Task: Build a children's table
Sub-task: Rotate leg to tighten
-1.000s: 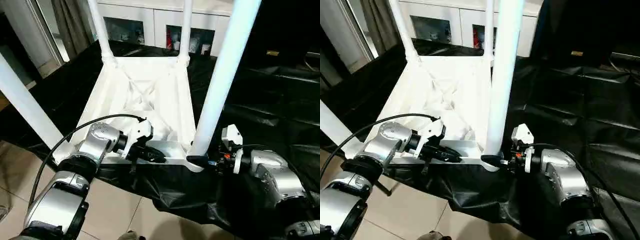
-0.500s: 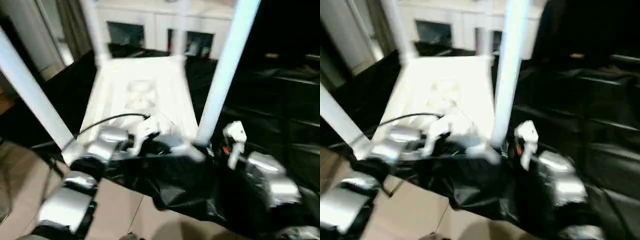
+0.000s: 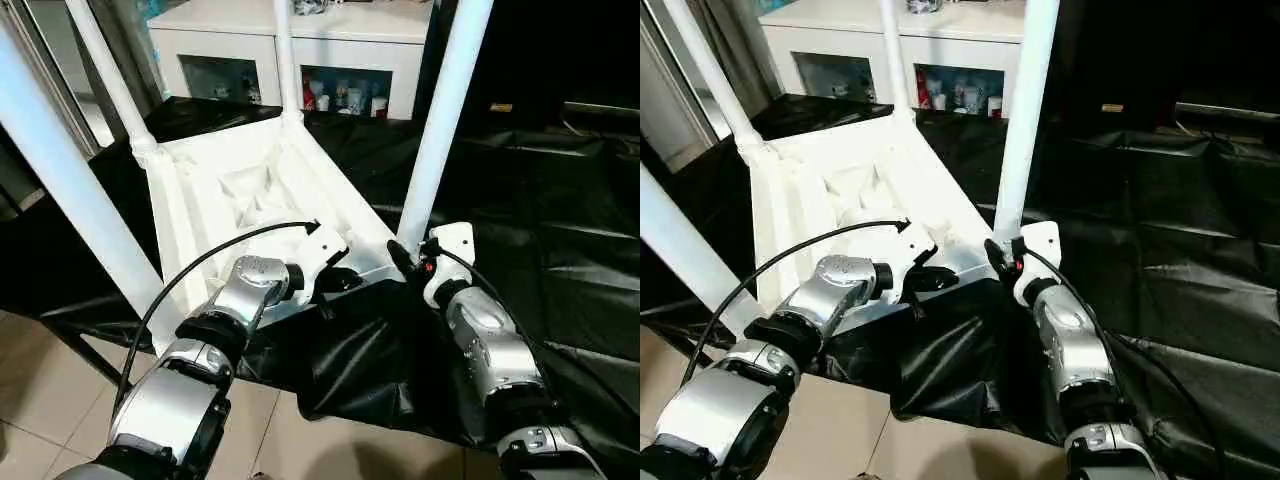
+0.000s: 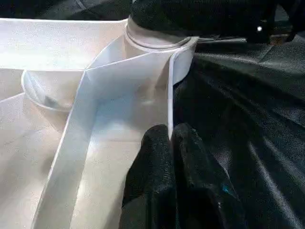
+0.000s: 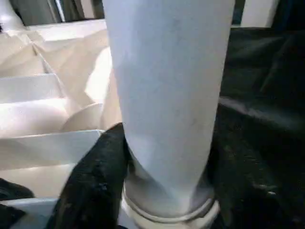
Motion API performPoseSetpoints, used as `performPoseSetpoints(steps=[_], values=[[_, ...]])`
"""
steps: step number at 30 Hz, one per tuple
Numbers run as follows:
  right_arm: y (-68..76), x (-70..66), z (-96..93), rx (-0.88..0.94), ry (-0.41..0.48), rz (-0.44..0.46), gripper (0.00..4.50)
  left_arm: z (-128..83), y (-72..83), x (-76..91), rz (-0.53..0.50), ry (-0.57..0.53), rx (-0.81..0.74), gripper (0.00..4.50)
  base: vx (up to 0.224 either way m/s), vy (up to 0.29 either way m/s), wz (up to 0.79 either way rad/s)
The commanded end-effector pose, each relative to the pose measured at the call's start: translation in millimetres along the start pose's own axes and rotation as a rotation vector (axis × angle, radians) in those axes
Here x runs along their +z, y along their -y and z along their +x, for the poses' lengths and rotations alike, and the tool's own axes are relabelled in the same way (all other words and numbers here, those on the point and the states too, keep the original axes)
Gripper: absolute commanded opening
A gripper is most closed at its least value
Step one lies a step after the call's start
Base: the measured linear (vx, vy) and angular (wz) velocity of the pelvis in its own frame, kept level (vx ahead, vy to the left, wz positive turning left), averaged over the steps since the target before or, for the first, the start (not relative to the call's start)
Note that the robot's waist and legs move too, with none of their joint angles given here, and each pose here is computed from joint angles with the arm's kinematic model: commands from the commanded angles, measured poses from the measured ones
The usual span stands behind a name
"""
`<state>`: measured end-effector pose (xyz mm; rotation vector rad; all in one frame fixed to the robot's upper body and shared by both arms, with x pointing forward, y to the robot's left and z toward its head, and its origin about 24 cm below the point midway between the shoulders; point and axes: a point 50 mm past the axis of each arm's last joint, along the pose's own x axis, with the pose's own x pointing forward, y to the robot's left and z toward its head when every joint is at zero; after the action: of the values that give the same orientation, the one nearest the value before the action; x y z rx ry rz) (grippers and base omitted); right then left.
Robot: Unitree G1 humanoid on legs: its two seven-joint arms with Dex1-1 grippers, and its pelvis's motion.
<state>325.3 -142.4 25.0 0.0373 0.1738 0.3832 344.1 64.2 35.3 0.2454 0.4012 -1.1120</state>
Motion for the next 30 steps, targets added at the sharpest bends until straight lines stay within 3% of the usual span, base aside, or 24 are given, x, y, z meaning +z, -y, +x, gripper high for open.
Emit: performPoseSetpoints(steps=[1, 2, 5, 9, 12, 15, 22, 30], values=[[-36.7, -27.1, 1.6, 0.202, -0.118, 0.035, 2.79, 16.4, 14.3, 17.6, 0.052, 0.038, -0.076, 0.0, 0.0, 0.0, 0.0], [-33.9, -23.9, -2.4, 0.264, -0.105, 0.019, 3.13, 12.7, 13.3, 14.8, 0.056, 0.03, -0.099, 0.0, 0.0, 0.0, 0.0], [-24.9, -16.5, -14.1, 0.42, -0.09, -0.042, 3.18, 1.9, 10.2, 8.3, 0.071, 0.011, -0.165, 0.0, 0.0, 0.0, 0.0], [-20.9, -14.2, -17.8, 0.459, -0.09, -0.057, 3.18, -2.0, 9.5, 6.2, 0.078, 0.005, -0.192, 0.0, 0.029, -0.008, -0.01], [-1.7, -3.7, -29.2, 0.559, -0.09, -0.098, 3.18, -21.9, 7.5, -2.2, 0.112, -0.025, -0.343, 0.0, 0.019, -0.006, -0.01], [4.8, -0.4, -36.2, 0.627, -0.103, -0.104, 3.18, -33.8, 6.1, -7.0, 0.126, -0.048, -0.415, 0.0, 0.0, 0.0, 0.0], [9.7, 1.1, -46.7, 0.737, -0.131, -0.107, 3.18, -49.8, 2.6, -12.2, 0.126, -0.067, -0.477, 0.0, 0.0, 0.0, 0.0], [6.7, -0.1, -51.6, 0.803, -0.141, -0.078, 2.53, -54.5, 2.0, -14.5, 0.125, -0.071, -0.482, 0.0, 0.0, 0.0, 0.0]])
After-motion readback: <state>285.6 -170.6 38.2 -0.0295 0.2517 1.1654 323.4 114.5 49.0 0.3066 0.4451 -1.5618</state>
